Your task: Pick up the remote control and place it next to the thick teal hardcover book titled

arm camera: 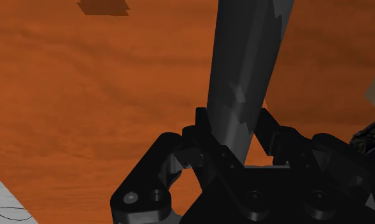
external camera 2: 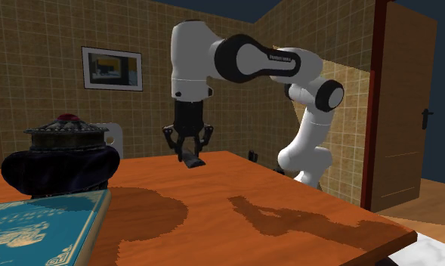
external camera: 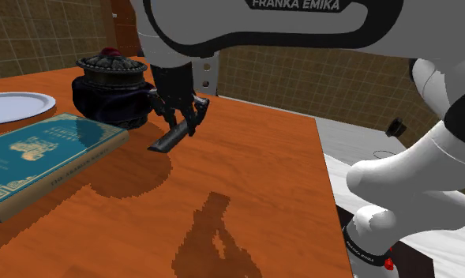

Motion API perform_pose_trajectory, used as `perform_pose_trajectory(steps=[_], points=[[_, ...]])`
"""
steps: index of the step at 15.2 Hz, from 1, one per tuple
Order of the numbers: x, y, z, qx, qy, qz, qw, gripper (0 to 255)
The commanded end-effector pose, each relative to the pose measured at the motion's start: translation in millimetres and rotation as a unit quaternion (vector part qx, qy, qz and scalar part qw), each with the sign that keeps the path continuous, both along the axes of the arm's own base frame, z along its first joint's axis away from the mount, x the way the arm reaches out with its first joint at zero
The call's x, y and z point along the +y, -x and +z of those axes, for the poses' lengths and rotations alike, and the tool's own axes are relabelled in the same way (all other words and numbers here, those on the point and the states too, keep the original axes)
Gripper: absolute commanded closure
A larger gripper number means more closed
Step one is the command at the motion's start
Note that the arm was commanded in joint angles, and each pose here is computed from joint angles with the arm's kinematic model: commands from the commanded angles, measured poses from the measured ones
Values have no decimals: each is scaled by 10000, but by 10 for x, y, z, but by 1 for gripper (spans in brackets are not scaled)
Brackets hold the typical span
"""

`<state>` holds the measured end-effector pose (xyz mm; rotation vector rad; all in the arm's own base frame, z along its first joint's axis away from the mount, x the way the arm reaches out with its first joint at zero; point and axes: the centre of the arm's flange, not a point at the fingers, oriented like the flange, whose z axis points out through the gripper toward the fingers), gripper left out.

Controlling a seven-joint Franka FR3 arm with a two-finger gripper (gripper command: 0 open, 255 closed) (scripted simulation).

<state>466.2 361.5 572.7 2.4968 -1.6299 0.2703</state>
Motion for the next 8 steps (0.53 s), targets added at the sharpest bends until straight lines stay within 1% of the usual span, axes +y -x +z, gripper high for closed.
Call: perform_pose_trajectory(steps=[1,5,8], points=[[260,-158,-43,48,-14,14,10000,255],[717,-434,-43,48,-14,14,10000,255],[717,-435,-201,48,-14,14,10000,255]])
